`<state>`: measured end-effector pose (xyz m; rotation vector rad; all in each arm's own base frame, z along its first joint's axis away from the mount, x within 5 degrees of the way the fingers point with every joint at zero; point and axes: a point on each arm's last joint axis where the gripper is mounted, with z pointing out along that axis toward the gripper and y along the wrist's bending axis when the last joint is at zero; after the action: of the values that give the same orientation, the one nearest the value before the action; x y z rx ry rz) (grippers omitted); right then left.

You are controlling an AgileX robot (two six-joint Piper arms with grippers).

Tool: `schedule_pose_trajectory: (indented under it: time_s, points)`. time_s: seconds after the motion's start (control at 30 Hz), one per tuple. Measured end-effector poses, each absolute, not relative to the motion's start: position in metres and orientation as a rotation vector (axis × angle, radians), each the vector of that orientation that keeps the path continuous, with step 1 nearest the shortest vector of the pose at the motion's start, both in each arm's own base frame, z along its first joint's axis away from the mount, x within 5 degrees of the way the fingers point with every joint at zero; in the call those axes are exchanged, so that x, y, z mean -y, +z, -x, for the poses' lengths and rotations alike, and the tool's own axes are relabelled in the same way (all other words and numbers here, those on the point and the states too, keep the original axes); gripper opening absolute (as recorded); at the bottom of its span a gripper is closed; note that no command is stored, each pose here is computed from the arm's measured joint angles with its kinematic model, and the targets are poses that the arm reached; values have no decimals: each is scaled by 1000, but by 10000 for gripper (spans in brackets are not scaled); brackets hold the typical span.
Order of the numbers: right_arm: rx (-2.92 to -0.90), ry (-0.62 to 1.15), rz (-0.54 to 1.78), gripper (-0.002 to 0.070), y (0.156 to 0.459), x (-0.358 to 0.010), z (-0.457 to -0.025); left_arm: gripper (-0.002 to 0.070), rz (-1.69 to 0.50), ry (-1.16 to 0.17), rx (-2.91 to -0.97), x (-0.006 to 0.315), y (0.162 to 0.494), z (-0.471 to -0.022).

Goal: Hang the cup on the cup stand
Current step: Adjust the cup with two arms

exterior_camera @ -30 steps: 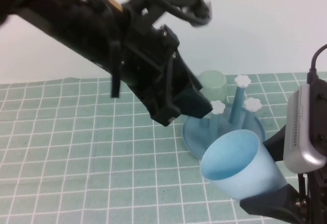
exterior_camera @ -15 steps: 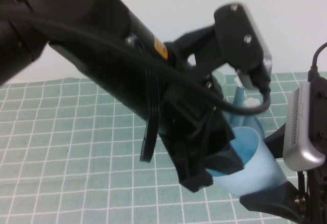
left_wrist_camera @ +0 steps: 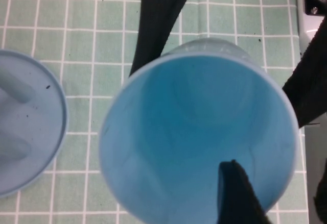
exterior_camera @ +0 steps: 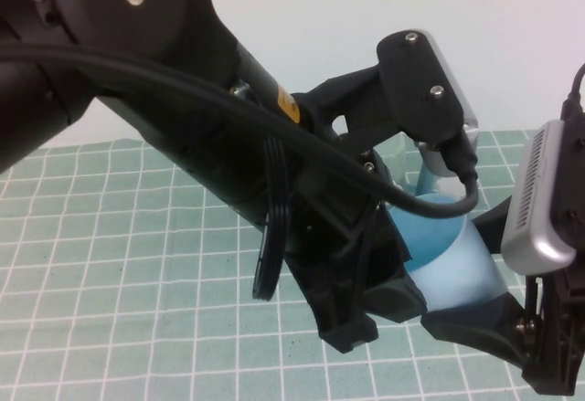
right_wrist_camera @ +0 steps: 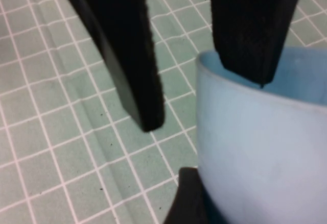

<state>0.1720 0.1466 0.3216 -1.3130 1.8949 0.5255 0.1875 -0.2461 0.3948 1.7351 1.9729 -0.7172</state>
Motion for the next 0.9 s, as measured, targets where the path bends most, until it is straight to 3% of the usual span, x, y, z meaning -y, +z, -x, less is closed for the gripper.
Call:
schedule_pose_trajectory:
  time_s: [0.7, 0.83, 0.9]
  points:
    - [-1882, 616, 1355, 574, 321, -151, -167, 313, -1843, -665, -1988, 256, 373, -199]
    - [-1883, 621, 1354, 574, 321, -151, -167, 214, -1886, -660, -1946, 255, 373, -198]
    - [-1884, 620, 1352, 574, 321, -151, -167, 118, -1922, -660, -1907, 256, 373, -197]
